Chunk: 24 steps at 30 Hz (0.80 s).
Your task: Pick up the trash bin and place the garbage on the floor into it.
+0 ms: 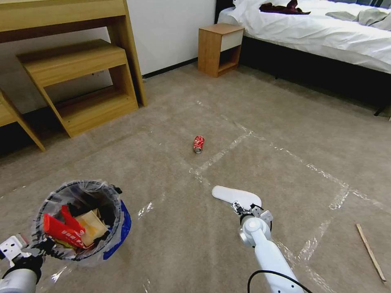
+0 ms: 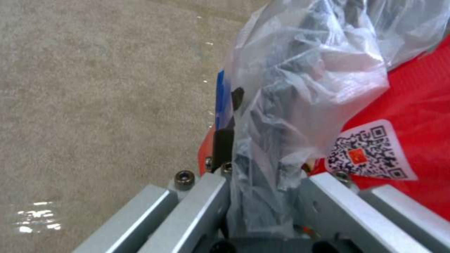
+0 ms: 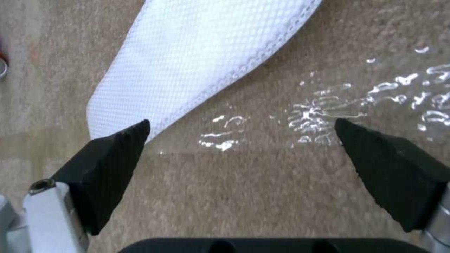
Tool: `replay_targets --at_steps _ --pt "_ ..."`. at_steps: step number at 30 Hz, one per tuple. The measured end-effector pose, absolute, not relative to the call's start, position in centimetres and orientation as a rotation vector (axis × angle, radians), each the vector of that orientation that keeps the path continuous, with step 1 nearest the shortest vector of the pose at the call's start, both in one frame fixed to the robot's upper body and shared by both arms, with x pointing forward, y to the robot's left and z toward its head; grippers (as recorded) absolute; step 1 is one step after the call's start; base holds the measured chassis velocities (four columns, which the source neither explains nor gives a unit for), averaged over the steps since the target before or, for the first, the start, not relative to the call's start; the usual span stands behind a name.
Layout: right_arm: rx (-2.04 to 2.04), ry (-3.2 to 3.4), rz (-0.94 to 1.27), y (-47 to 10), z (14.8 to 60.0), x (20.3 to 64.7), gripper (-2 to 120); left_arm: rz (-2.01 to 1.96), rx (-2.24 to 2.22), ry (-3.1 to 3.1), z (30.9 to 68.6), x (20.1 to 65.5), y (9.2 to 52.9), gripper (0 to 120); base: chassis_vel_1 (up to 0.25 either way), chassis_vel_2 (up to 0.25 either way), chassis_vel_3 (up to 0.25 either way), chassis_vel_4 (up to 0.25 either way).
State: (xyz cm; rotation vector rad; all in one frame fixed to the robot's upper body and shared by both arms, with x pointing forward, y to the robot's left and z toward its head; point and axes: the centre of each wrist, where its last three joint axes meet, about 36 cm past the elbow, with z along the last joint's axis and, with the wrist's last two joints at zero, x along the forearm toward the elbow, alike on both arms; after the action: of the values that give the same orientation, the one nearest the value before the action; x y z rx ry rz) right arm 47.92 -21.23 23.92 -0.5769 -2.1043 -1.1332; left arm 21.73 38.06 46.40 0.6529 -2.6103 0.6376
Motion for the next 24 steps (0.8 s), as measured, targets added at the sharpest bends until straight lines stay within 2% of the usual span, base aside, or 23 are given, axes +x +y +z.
replay_targets --at_steps 24 --pt "-0.546 -2.146 -1.14 -21.2 22.8 49.6 100 0.647 0.64 -2.611 46.2 21.7 37.8 0 0.0 0.0 0.0 0.0"
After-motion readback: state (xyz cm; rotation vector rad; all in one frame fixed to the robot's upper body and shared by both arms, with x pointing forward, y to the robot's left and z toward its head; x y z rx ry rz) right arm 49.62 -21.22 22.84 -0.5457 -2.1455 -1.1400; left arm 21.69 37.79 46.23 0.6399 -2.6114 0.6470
